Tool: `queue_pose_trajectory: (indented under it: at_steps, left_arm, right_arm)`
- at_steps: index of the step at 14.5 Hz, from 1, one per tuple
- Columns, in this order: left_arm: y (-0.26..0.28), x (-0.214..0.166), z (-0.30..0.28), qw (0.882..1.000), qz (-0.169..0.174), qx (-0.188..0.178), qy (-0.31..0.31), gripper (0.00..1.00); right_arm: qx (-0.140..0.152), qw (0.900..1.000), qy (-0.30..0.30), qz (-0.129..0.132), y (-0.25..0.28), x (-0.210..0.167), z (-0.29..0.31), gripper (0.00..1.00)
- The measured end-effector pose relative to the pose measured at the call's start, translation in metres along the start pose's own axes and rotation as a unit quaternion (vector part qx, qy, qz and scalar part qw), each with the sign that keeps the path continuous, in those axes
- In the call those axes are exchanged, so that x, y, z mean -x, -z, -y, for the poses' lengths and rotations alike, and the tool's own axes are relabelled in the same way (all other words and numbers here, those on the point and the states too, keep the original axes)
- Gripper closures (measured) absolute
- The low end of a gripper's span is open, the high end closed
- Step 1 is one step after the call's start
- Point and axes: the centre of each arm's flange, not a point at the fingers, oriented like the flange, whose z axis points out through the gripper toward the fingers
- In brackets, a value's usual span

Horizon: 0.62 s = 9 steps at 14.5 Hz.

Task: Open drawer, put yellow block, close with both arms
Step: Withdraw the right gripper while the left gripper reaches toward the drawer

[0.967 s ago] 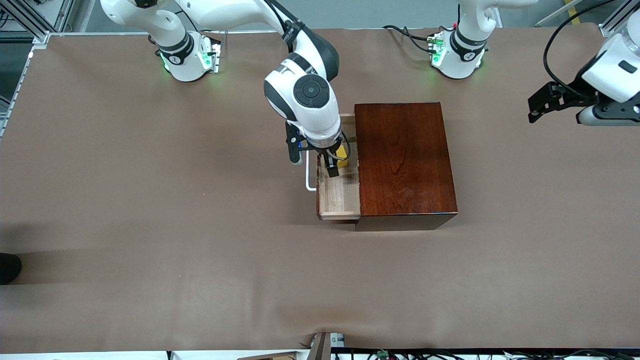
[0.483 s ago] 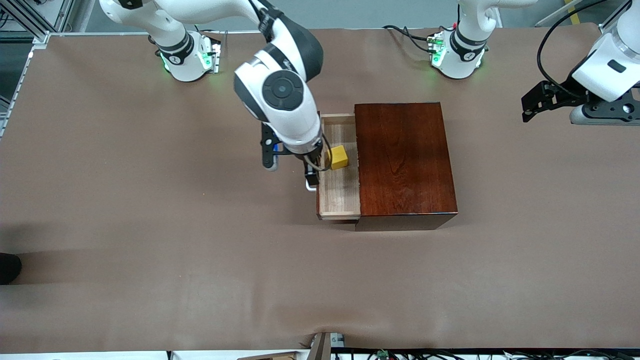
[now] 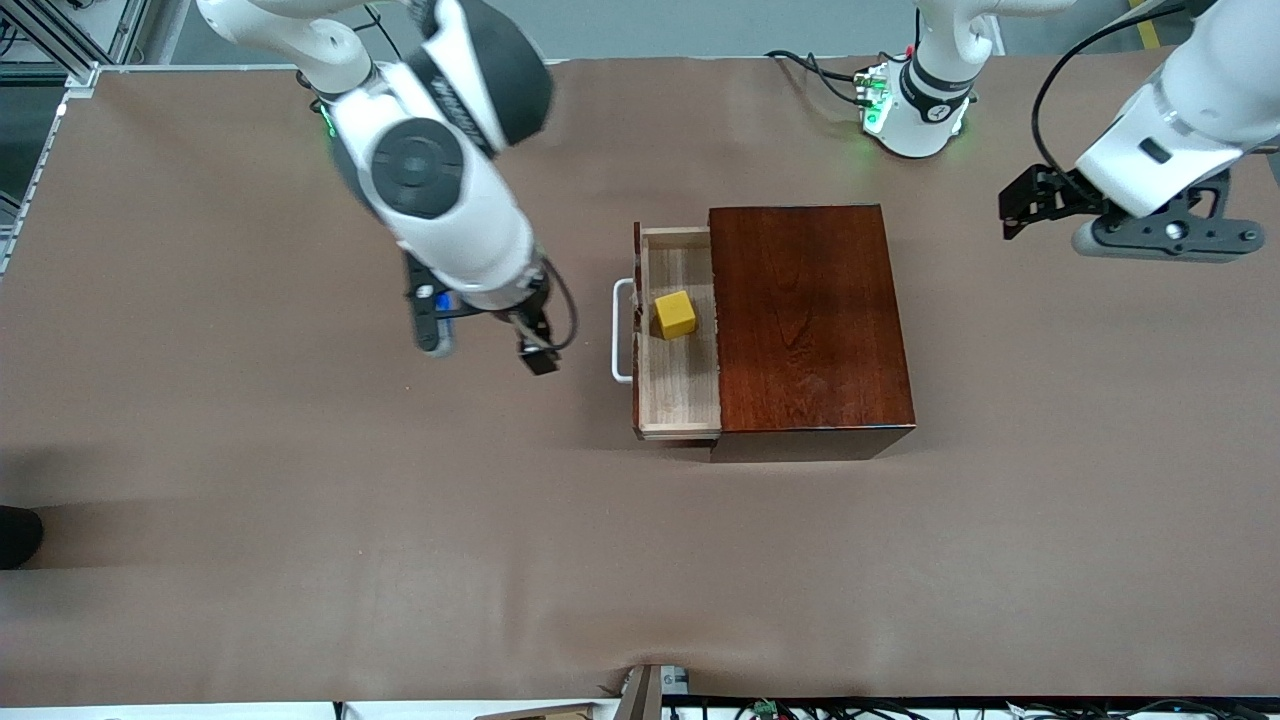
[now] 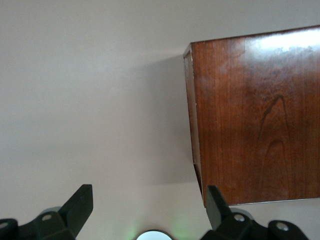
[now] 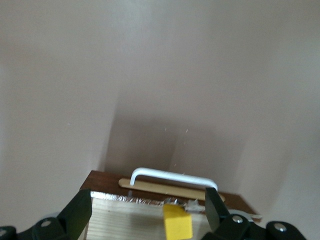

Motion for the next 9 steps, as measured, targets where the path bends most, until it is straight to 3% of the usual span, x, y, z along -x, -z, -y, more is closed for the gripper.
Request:
queue_pose_trajectory:
  at_steps: [4,9]
  left_arm:
    - [-0.013,-0.009,-0.054,1.0,0.01,-0.001,0.017,0.0]
    - [-0.042,-0.022,-0.145,0.998,0.015,0.011,0.065,0.0]
  right_arm:
    - [0.03,0.995,0.09,-0.003,0.026,-0.047,-0.011,0.0]
    - [0.045,0.983,0.178,0.011,0.073,-0.149,-0.028,0.0]
